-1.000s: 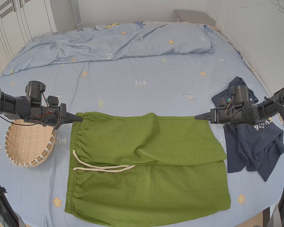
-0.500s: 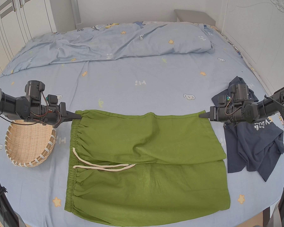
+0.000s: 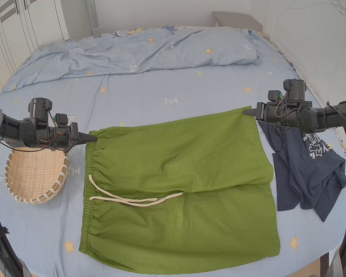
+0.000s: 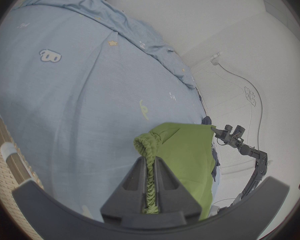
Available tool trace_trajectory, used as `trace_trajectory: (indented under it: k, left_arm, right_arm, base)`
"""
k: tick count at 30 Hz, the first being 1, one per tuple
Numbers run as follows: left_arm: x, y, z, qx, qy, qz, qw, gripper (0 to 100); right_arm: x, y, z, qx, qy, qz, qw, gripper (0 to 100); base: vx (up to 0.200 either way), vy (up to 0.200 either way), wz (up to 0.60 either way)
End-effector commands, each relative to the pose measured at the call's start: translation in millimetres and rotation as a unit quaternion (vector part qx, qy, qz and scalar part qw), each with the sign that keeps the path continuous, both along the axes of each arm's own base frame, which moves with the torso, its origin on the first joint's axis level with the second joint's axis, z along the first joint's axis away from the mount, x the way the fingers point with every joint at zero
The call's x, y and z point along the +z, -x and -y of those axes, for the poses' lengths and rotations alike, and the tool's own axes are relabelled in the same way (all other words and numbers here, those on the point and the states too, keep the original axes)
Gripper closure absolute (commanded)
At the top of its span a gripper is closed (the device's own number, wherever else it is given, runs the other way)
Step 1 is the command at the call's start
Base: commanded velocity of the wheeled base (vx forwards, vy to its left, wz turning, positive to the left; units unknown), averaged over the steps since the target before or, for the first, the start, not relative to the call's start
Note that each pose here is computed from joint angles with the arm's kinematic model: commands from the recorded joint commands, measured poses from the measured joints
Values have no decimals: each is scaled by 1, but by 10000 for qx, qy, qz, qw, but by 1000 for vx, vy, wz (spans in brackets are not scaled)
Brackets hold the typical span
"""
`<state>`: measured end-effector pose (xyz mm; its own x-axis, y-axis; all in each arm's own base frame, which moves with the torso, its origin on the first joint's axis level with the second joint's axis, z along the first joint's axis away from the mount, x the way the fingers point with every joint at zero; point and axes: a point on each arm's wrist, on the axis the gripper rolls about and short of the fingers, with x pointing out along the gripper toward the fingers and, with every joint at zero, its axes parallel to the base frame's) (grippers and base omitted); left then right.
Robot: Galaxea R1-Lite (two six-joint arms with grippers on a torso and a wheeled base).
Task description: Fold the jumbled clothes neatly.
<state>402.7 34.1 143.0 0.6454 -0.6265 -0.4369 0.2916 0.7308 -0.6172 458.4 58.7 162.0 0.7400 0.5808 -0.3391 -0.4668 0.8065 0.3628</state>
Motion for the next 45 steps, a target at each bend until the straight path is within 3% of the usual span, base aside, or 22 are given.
trace_trajectory:
  k: [1, 17, 20, 29, 30, 31, 41, 44, 45]
  left_arm:
    - [-7, -5, -6, 103, -12, 22, 9999, 100]
    - [-10, -13, -11, 187, -67, 121, 9997, 100]
    - [-7, -13, -20, 296, -70, 166, 9994, 100]
    - [-9, -16, -20, 298, -70, 169, 9994, 100]
    - [-10, -17, -20, 293, -63, 149, 9994, 100]
    - [-11, -17, -20, 293, -63, 149, 9994, 0]
    - [-8, -16, -17, 243, -82, 191, 9995, 0]
    - [1, -10, -10, 173, -94, 267, 9994, 0]
    - [13, -3, -5, 125, -96, 370, 9992, 0]
  right_arm:
    - [6, -11, 1, -137, -57, 145, 9998, 100]
    - [18, -37, -7, -186, -89, 463, 9987, 100]
    - [14, -42, -11, -213, -56, 365, 9991, 100]
    - [-4, -47, -12, -268, 7, 145, 9995, 100]
    - [-6, -47, -12, -275, 14, 115, 9996, 0]
    - [-6, -47, -12, -268, 13, 107, 9996, 0]
    - [-3, -46, -11, -287, 2, 114, 9995, 0]
    - [5, -44, -6, -354, -49, 110, 9993, 0]
    - [24, -37, -2, -411, -118, 236, 9988, 0]
  base:
    - [0, 0, 0]
    - [0, 0, 0]
    - [0, 0, 0]
    - [0, 0, 0]
    - [0, 0, 0]
    - [0, 0, 0]
    - [0, 0, 0]
    - [0, 0, 0]
    - [0, 0, 0]
